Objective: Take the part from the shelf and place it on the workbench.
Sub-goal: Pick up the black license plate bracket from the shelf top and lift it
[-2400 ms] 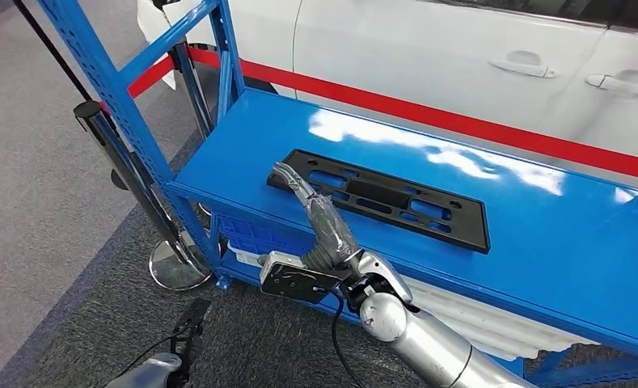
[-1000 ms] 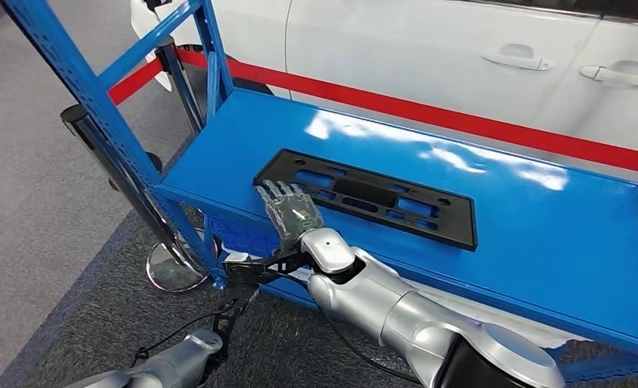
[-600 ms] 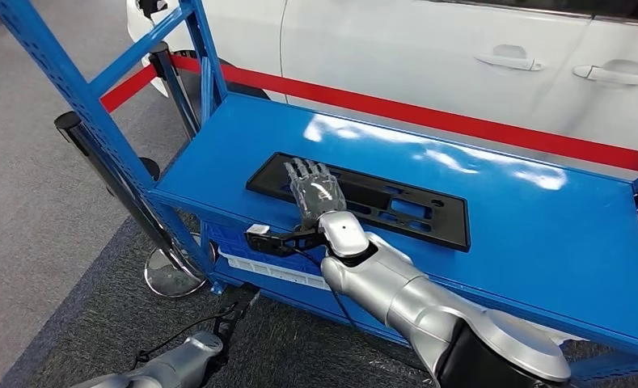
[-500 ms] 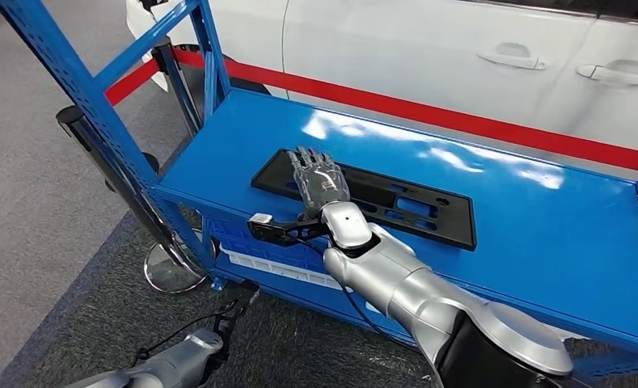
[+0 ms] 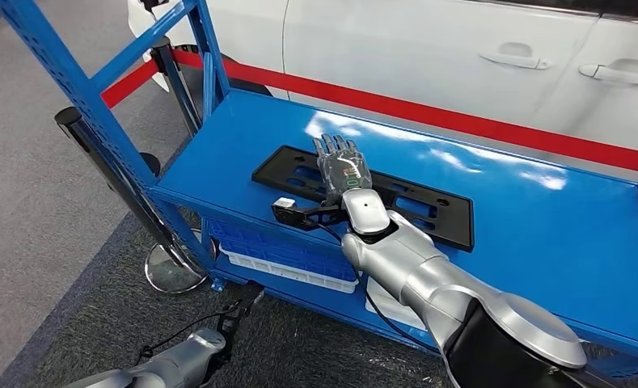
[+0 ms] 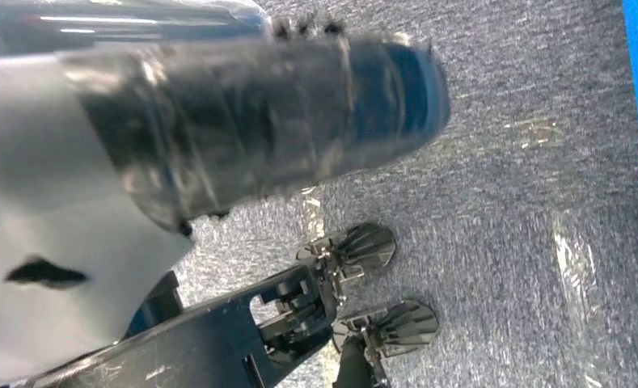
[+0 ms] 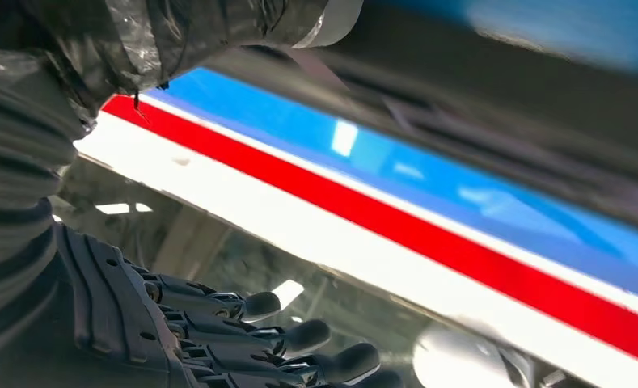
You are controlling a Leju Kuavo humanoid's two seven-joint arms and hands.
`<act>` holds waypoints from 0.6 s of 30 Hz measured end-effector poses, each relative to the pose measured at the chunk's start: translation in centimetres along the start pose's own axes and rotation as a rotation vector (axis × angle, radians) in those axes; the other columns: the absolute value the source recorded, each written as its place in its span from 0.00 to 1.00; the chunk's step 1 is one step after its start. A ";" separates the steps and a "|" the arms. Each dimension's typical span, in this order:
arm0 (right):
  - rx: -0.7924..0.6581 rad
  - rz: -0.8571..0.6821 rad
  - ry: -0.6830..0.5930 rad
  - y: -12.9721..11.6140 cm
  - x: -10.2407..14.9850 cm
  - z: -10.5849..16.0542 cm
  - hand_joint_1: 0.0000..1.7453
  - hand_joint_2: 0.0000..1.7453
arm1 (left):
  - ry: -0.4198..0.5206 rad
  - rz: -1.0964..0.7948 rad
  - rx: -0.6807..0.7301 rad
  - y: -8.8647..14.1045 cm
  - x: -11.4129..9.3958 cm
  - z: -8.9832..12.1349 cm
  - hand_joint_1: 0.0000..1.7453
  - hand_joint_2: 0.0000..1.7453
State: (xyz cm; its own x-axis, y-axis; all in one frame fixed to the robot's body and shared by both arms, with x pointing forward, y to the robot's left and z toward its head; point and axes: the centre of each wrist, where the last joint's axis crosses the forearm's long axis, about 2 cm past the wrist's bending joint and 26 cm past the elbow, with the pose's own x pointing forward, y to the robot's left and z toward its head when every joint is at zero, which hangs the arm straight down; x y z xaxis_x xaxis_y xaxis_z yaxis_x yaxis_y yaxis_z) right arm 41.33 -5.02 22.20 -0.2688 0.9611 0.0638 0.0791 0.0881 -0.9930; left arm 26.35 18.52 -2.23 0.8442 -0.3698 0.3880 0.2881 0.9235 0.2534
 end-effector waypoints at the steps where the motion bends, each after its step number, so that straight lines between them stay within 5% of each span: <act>1: 0.010 0.005 0.003 0.1 -0.1 0.0 0.00 1.00 | 0.001 0.002 0.000 0.0 0.0 0.0 0.00 0.00; 18: 0.131 0.031 0.047 2.2 -1.3 0.8 0.00 1.00 | 0.003 0.006 0.005 0.2 0.0 -0.1 0.00 0.00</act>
State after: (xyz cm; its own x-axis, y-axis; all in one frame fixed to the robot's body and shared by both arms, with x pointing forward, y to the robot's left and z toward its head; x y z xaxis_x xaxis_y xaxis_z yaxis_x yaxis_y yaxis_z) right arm 41.10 -6.33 19.87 -0.2227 0.9743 0.0344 -0.0402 0.0260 -0.9989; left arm 26.41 18.75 -2.25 0.8475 -0.3635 0.3868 0.2805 0.9254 0.2549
